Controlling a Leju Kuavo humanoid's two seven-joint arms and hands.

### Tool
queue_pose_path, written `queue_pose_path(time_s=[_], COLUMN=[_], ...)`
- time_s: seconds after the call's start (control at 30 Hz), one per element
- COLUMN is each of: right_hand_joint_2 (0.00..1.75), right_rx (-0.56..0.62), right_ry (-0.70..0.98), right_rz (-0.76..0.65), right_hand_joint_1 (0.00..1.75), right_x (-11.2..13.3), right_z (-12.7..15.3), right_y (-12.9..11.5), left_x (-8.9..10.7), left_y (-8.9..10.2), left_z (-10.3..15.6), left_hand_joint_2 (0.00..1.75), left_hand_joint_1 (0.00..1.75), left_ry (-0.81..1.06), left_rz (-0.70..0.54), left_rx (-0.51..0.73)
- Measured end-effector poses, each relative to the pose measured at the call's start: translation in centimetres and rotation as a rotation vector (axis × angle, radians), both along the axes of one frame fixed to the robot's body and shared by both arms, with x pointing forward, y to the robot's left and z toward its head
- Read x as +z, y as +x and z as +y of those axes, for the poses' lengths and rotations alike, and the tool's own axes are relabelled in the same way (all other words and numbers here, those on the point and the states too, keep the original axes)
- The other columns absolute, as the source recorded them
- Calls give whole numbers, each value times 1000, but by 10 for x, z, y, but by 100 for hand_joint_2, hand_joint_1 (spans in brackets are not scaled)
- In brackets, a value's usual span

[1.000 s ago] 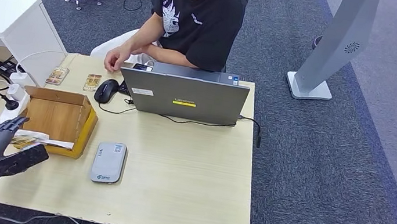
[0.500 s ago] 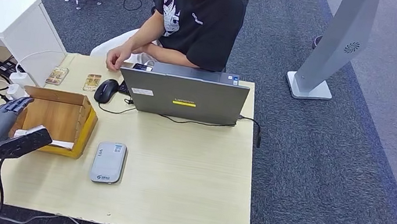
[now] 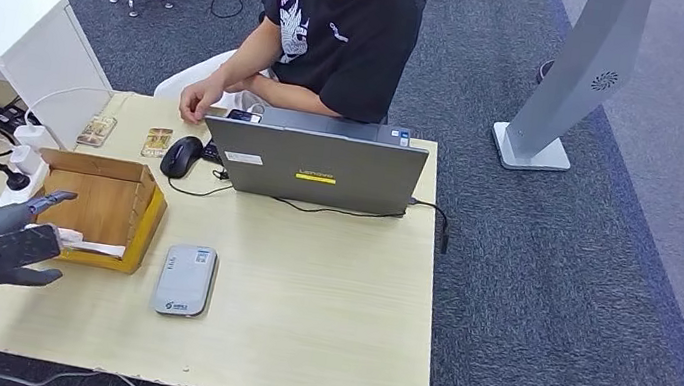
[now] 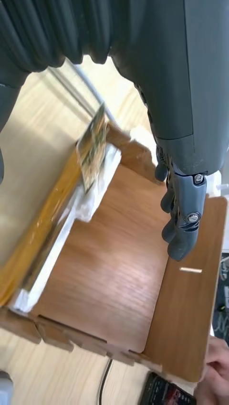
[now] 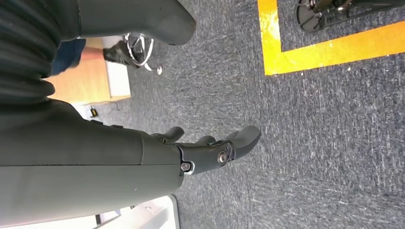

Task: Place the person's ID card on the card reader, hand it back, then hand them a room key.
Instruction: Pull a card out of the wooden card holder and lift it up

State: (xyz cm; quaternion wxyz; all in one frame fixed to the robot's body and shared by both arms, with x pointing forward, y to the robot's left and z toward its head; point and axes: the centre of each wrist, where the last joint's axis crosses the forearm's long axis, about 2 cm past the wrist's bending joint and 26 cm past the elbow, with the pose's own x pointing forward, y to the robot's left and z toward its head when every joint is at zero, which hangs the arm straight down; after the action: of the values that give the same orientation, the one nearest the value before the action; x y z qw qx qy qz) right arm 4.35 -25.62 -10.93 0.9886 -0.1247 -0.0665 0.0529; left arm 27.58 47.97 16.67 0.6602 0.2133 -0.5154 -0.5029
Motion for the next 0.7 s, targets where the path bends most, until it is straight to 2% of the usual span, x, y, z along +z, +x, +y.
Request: queue_pose_path(time_s=[0.13, 0.23, 0.7], right_hand_joint_2=[175, 175, 175], right_rx=[9, 11, 24], right_ry=[-5, -5, -5], right_rz=[-1, -1, -3], right_hand_joint_1=[0, 0, 0], right_x=[0, 0, 0], right_z=[-2, -2, -2], right_y=[1, 1, 2], left_x=[22, 30, 24], left_y=[-7, -8, -10], left_z=[15, 18, 16], left_hand_joint_2=[175, 175, 175], left_hand_joint_1=[0, 0, 0], left_ry=[31, 71, 201], left_rz=[24, 14, -57], left_rx=[-15, -11, 33])
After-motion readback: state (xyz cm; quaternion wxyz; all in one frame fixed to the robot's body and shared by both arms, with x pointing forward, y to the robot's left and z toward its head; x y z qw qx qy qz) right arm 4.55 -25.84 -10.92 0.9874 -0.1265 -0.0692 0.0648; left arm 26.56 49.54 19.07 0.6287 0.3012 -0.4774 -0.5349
